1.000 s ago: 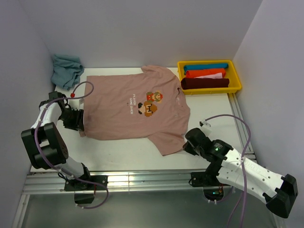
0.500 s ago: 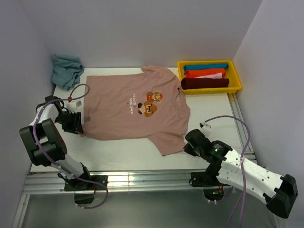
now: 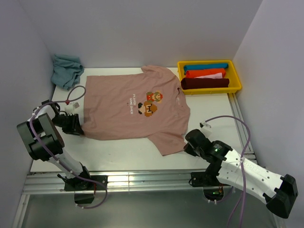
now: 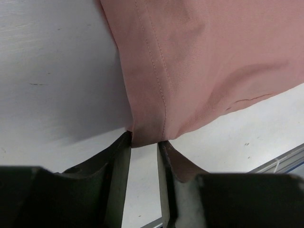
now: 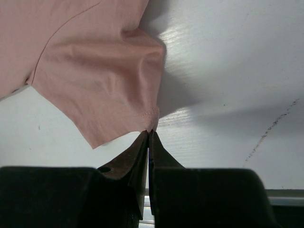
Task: Roll the t-shirts
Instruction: Flatten the tshirt, then fold the tshirt
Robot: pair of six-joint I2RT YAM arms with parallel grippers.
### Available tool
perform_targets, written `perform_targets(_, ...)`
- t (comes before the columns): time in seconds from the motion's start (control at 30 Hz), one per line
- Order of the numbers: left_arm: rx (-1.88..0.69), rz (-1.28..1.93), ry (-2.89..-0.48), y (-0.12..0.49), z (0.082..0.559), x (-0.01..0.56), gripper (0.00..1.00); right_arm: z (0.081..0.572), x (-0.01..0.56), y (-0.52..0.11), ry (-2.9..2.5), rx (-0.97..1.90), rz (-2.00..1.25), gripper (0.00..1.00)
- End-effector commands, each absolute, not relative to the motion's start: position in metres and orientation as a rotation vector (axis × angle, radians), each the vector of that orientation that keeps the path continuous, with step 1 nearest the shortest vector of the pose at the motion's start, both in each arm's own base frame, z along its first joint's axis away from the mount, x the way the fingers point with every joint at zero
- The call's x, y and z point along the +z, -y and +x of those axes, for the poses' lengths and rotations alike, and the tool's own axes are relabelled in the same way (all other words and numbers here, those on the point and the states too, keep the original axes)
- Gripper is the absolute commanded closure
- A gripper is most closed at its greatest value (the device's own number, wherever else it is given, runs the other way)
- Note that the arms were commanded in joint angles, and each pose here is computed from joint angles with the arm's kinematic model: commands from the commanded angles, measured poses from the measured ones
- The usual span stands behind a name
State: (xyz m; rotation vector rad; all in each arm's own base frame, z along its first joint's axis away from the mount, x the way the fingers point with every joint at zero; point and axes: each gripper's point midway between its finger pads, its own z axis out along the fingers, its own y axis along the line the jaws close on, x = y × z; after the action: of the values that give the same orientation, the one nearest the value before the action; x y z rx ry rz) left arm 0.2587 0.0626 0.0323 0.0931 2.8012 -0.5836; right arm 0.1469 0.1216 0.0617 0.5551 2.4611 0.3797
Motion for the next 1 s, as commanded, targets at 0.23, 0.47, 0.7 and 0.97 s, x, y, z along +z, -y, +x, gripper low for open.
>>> perform_targets(0.23, -0.693, 0.16, -2.751, -0.057, 0.26, 0.048, 0.93, 0.153, 0.063, -0.118, -2.431, 0.344, 0.559, 0.93)
perform_targets(0.47, -0.71, 0.22, -2.798, -0.061, 0.251, 0.055, 1.0, 0.151, 0.065, -0.113, -2.423, 0.336, 0.57, 0.92)
perform_targets(0.7, -0.627, 0.335, -2.905, -0.081, 0.24, 0.048, 1.0, 0.149, 0.069, -0.108, -2.415, 0.324, 0.58, 0.92)
perform_targets(0.97, -0.657, 0.42, -2.963, -0.084, 0.227, 0.037, 0.9, 0.148, 0.078, -0.107, -2.403, 0.353, 0.59, 0.93)
